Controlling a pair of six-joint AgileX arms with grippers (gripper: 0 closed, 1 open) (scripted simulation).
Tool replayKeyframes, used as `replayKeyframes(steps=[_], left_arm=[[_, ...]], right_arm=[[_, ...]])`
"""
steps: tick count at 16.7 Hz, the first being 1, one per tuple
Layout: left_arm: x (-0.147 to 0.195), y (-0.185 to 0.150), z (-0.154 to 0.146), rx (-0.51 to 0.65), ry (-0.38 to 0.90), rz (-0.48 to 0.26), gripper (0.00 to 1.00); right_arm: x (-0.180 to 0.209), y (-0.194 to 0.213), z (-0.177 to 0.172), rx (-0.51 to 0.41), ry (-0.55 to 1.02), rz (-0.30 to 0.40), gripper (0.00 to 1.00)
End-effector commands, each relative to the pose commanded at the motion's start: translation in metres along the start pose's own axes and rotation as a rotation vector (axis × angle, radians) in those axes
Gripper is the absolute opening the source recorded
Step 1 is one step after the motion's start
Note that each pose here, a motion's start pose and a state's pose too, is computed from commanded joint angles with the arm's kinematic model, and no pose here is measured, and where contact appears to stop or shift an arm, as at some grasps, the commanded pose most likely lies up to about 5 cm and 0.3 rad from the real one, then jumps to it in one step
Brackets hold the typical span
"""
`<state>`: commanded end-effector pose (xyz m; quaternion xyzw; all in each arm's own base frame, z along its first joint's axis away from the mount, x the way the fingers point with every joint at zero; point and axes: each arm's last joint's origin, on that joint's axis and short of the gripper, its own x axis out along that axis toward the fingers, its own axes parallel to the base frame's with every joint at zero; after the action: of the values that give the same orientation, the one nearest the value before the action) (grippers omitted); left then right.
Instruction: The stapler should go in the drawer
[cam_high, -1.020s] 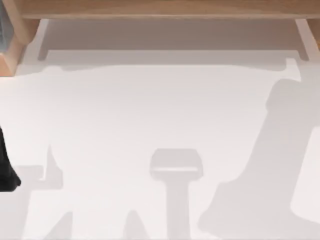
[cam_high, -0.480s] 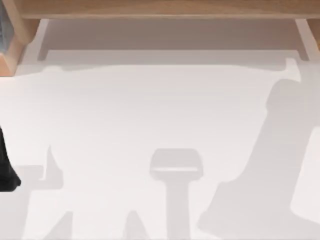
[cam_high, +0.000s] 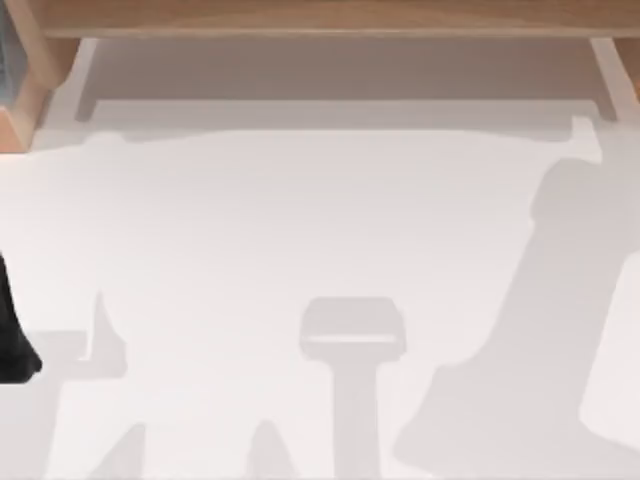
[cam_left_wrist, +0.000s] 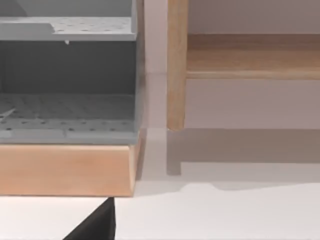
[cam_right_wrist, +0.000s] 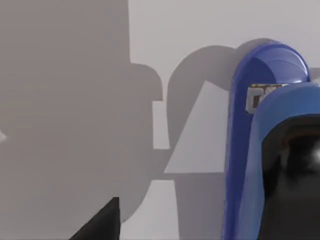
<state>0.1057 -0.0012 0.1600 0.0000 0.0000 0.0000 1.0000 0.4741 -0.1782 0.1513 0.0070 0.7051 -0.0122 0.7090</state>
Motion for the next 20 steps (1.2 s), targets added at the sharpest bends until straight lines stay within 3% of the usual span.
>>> replayKeyframes(steps=[5, 9, 15, 20], left_arm=[[0.000, 0.000, 0.000, 0.000, 0.000, 0.000, 1.00], [0.000, 0.000, 0.000, 0.000, 0.000, 0.000, 1.00], [0.000, 0.000, 0.000, 0.000, 0.000, 0.000, 1.00], [0.000, 0.000, 0.000, 0.000, 0.000, 0.000, 1.00]], right_arm=[[-0.039, -0.002, -0.009, -0.100, -0.156, -0.013, 1.00], [-0.087, -0.018, -0.026, -0.215, -0.414, -0.089, 1.00], [-0.127, -0.077, -0.078, -0.338, -0.769, -0.351, 1.00], [-0.100, -0.127, -0.141, -0.392, -0.901, -0.588, 1.00]])
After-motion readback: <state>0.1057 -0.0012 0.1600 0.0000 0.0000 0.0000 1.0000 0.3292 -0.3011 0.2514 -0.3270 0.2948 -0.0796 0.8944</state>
